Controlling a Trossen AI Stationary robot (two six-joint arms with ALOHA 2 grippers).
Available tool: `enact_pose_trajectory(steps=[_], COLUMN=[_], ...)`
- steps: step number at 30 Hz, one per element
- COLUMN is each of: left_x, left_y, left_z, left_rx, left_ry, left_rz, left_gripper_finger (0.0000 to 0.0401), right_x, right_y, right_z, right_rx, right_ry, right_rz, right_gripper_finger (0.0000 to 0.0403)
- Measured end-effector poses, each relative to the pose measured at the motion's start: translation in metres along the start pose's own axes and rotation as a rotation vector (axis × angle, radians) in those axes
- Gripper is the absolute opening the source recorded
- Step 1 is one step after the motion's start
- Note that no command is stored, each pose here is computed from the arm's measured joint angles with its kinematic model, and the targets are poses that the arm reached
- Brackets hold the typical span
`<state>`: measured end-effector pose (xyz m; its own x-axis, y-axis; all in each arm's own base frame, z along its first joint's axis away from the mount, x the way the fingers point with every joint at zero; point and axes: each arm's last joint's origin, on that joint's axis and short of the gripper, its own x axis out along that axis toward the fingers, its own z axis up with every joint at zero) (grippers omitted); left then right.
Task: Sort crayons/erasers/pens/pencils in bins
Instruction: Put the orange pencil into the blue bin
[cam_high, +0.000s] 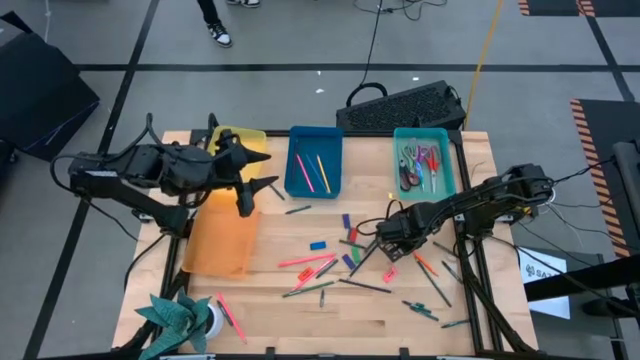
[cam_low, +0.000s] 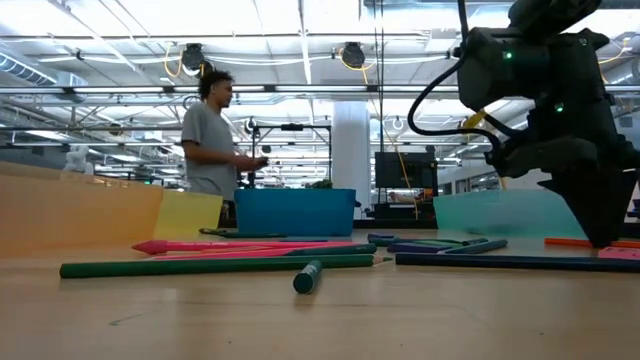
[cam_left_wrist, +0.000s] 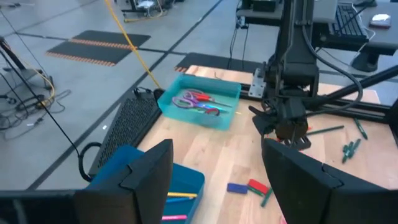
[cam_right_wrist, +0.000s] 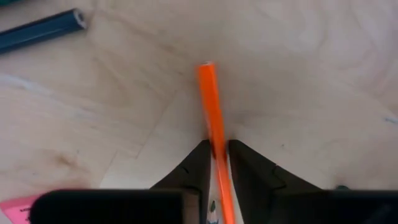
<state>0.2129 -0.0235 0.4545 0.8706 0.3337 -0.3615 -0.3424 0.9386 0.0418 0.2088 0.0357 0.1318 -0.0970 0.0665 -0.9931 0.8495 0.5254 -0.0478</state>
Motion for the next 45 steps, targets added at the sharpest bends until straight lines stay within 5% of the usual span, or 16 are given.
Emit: enact_pose_trajectory(steps=[19, 35, 45], left_x=[0.002, 0.002, 0.002], left_y=[0.003, 0.003, 0.003], left_z=[0.004, 0.004, 0.004], left_rx=[-0.004, 0.034, 0.047], left_ry=[-0.038, -0.03, -0.029], left_rz=[0.032, 0.035, 0.021], left_gripper_finger=[0.025, 0.025, 0.025], right_x=[0.002, 0.029, 0.028], right_y=[-0.002, 0.013, 0.013], right_z=[-0.004, -0.029, -0.028], right_rx=[-0.066, -0.06, -0.06], right_ry=[-0.101, -0.129, -0.139], right_rz=[-0.077, -0.287, -0.284], right_gripper_finger=[0.0036, 0.0063, 0.0014])
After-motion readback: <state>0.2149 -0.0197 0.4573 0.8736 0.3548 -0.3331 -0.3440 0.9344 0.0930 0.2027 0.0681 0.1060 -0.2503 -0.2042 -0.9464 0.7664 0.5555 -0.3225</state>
